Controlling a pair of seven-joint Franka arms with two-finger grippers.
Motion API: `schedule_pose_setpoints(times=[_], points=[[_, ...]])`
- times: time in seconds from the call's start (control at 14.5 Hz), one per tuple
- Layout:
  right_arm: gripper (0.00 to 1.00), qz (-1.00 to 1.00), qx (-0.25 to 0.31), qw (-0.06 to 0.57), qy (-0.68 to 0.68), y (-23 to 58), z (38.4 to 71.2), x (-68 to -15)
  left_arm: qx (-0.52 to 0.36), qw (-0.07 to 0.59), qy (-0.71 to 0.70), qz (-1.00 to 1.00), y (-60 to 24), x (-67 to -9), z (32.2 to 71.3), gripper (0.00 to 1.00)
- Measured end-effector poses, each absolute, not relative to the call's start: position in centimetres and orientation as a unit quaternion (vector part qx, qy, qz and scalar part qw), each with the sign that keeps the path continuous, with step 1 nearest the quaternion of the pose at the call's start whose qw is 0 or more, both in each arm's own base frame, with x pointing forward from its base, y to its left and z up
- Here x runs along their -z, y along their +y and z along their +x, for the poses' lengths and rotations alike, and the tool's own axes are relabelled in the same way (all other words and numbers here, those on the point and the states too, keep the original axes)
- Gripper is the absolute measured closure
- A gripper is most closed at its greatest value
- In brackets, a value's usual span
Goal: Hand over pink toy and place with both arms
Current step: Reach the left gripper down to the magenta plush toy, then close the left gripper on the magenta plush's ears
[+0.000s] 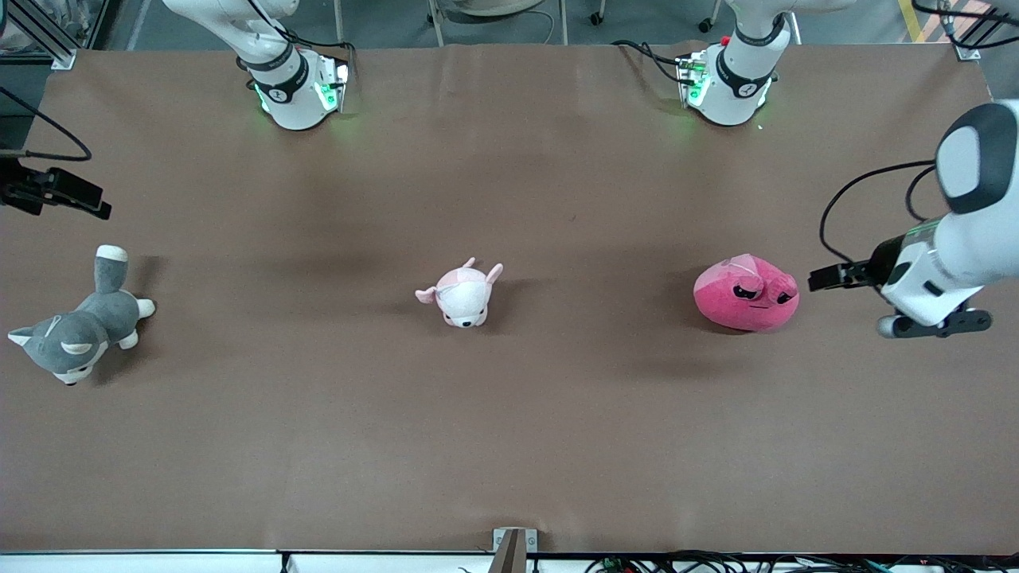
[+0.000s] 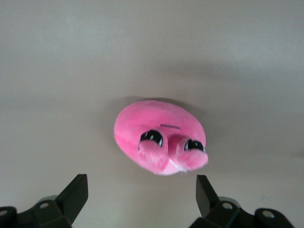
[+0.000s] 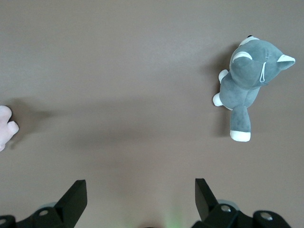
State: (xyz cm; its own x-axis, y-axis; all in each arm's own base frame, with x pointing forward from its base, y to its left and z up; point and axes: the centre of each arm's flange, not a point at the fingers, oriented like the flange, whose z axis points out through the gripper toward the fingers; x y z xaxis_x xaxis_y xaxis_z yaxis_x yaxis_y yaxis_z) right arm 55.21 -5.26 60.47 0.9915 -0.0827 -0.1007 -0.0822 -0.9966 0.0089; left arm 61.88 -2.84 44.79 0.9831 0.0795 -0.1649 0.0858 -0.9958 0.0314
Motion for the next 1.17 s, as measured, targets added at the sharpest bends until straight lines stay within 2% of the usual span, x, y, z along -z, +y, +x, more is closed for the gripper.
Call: schedule_pose_setpoints(times=[0.34,0.83,0.9,1.03,1.1,1.17], points=[[0.0,0.996,0.071,0.004,-0.046,-6.0,57.5,-56.5,0.1,0.01,0.051,0.994,-4.1,-38.3,60.6,0.0],[0.0,0.996,0.074,0.004,-0.046,-5.9,57.6,-56.3,0.123,0.005,0.056,0.991,-3.6,-33.9,58.7,0.0],[0.0,0.996,0.074,0.004,-0.046,-5.9,57.6,-56.3,0.124,0.005,0.057,0.991,-3.5,-33.7,58.7,0.04],[0.0,0.996,0.073,0.004,-0.045,-5.8,57.6,-56.4,0.122,0.005,0.058,0.991,-3.4,-33.5,58.8,0.22],[0.0,0.996,0.073,0.004,-0.044,-5.7,57.6,-56.4,0.122,0.005,0.059,0.991,-3.4,-33.4,58.8,0.22],[0.0,0.996,0.073,0.004,-0.046,-5.6,57.7,-56.5,0.123,0.005,0.06,0.991,-3.4,-33.2,58.8,0.27]])
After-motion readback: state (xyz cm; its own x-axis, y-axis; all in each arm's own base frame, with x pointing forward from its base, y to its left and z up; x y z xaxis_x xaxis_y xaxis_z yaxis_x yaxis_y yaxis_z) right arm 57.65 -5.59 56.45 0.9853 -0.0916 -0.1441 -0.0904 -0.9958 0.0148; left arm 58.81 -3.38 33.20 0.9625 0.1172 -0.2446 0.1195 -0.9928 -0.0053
